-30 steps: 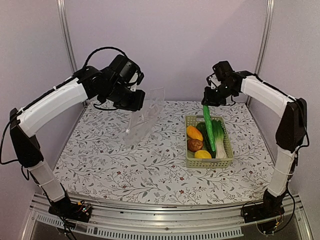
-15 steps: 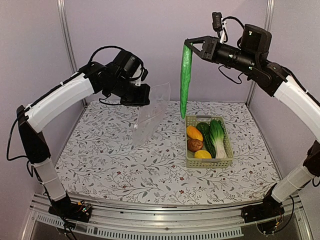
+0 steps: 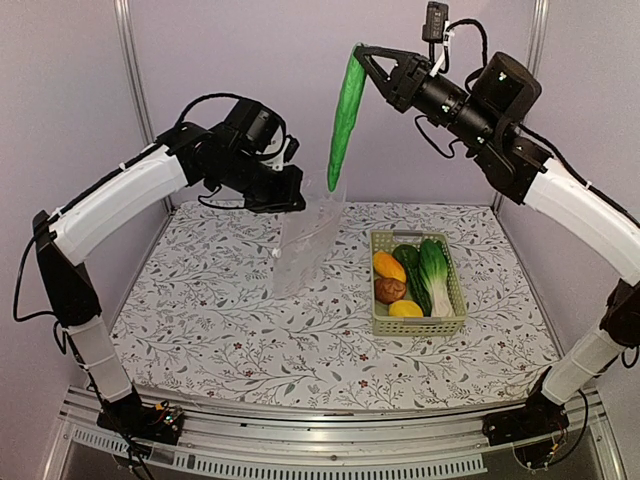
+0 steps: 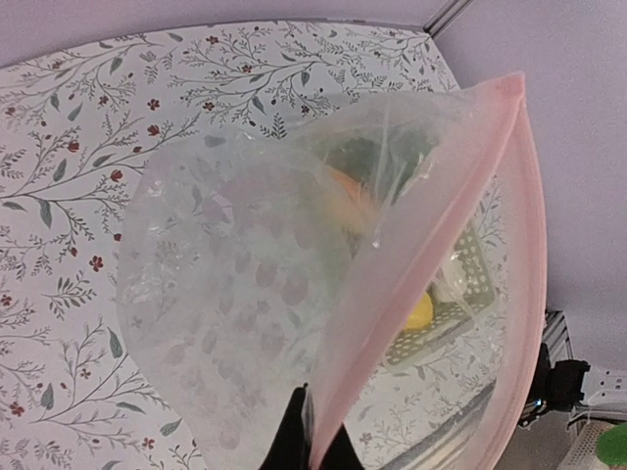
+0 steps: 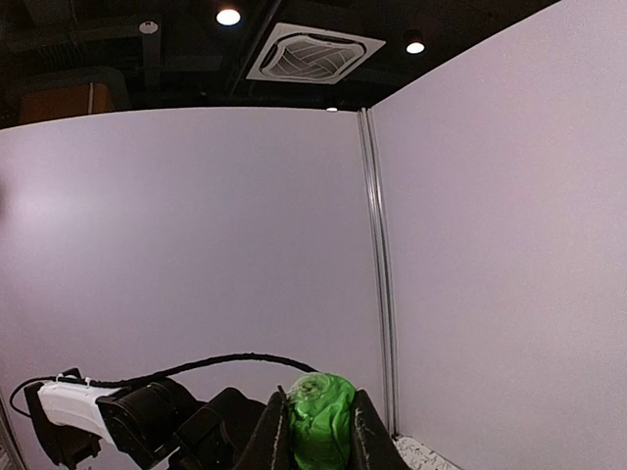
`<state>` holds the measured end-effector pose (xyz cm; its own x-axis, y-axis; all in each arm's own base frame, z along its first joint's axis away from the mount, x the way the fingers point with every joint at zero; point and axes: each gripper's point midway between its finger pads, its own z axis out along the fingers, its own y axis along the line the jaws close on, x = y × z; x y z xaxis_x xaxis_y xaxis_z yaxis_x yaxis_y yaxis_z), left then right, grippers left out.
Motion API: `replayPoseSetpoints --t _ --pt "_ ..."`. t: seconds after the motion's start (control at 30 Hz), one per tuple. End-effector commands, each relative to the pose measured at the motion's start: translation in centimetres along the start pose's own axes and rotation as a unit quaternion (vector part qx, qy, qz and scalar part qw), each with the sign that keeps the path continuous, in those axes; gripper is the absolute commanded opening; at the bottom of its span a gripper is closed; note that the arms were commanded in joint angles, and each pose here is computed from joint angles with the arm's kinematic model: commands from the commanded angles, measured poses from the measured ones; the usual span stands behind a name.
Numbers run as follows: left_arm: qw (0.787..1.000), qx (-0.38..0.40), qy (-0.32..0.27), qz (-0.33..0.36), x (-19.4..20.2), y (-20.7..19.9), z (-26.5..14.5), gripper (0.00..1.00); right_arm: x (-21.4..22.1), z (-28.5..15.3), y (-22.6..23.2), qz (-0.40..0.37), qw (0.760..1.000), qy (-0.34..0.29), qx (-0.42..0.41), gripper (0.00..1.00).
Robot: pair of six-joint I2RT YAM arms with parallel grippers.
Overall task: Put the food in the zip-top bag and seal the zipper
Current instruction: Place the fake vegetable in the zipper food storage bag.
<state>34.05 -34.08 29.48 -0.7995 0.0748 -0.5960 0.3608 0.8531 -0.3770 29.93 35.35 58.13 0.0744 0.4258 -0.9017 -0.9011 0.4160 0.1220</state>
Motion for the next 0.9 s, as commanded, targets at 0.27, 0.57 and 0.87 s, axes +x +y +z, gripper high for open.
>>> replayPoseSetpoints --t 0.27,0.57,0.87 --pt "0.998 0.014 -0.053 -0.024 -3.0 0.3 -3.3 0.0 9.7 -0.8 -0.4 0.005 0.999 0.044 0.015 0.26" --pt "0.997 0.011 -0.068 -0.033 -4.2 1.5 -3.2 0.0 7.0 -4.7 -0.3 0.037 0.996 0.036 0.075 0.72" --pt "0.997 -0.004 -0.079 -0.022 -5.0 3.0 -4.4 0.0 8.1 -9.6 -5.2 -0.026 0.959 0.137 0.246 0.66"
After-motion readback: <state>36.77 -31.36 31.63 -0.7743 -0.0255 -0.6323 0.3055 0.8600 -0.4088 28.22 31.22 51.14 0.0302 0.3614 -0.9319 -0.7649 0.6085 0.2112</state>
